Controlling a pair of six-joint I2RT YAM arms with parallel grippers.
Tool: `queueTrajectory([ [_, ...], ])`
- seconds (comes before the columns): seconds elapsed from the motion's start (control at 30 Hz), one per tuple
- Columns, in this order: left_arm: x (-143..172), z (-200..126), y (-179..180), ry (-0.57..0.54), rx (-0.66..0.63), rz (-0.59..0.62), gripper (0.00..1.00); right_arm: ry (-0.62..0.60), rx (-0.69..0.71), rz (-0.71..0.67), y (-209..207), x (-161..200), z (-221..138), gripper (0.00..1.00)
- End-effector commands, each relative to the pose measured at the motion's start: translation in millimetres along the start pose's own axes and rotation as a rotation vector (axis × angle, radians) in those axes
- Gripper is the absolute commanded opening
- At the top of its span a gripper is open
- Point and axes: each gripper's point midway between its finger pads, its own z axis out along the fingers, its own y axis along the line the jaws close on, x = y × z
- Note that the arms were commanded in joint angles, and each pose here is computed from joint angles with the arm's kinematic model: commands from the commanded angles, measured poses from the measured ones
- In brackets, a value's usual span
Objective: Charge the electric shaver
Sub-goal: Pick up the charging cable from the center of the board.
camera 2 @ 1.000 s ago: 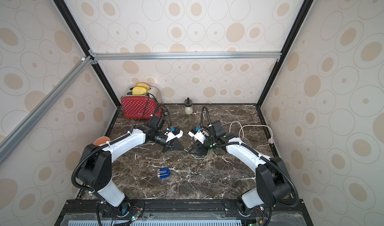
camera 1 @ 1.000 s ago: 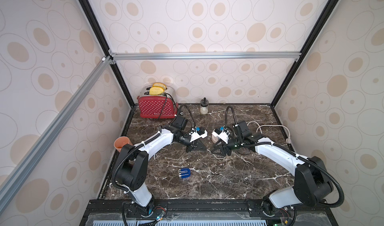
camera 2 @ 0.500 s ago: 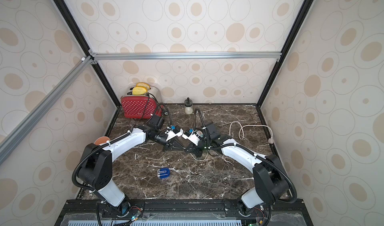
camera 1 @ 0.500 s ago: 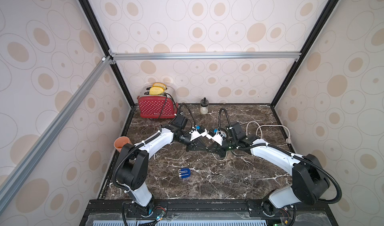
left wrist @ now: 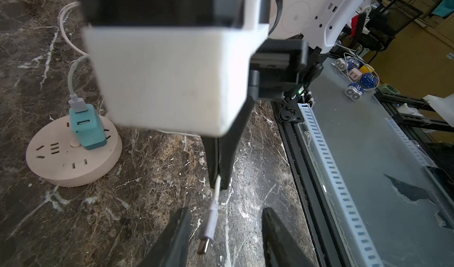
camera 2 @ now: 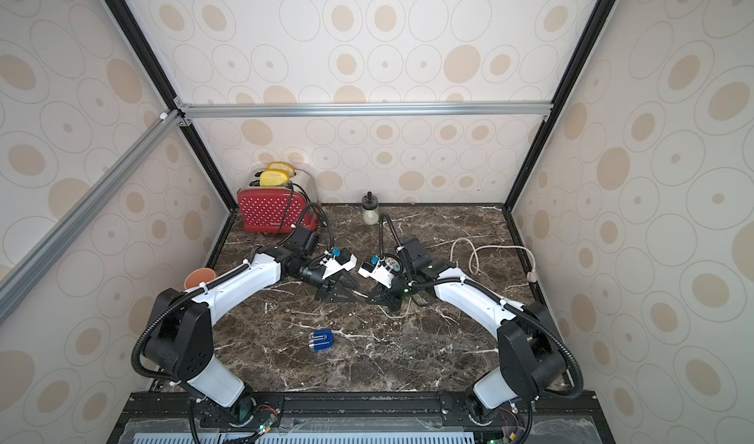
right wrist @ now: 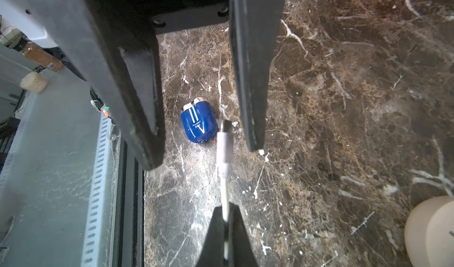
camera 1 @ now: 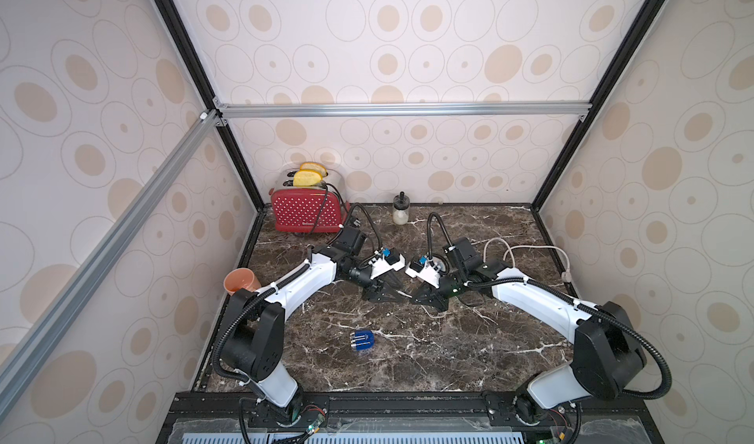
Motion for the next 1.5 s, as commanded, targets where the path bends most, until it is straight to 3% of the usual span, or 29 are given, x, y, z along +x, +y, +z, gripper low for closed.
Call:
queueTrajectory([
  [0.0,-3,-3,-7,-0.003,0.034,0.008,0.44,0.008,-0.009,-0.024,2,-3,-3,0.0],
  [0.1,0,-2,-5,0.011,0.036,-0.006,0.4,0.001,-0.007,-0.028,2,-5,-4,0.0],
  [0.53,-3,0,6,0.003,0.008,-0.023,0.42,-0.012,-0.008,-0.038,4,-9,-5,0.0],
  [0.77,-2,2,8,-0.003,0.019,-0.042,0.29,-0.014,-0.004,-0.036,3,-9,-5,0.0],
  [0.93,-1,2,6,0.0,0.023,-0.049,0.1,-0.027,-0.002,-0.033,2,-12,-5,0.0],
  [1.0,0,2,6,0.005,0.02,-0.052,0.08,-0.038,-0.003,-0.033,2,-15,-5,0.0],
  [1.13,0,2,6,0.009,0.018,-0.055,0.04,-0.062,-0.011,-0.028,3,-21,-6,0.13],
  [1.27,-1,1,7,0.01,0.014,-0.053,0.04,-0.104,-0.022,-0.023,5,-29,-7,0.34],
  [1.47,-2,1,8,0.009,0.012,-0.052,0.04,-0.148,-0.052,-0.001,7,-36,-5,0.34],
])
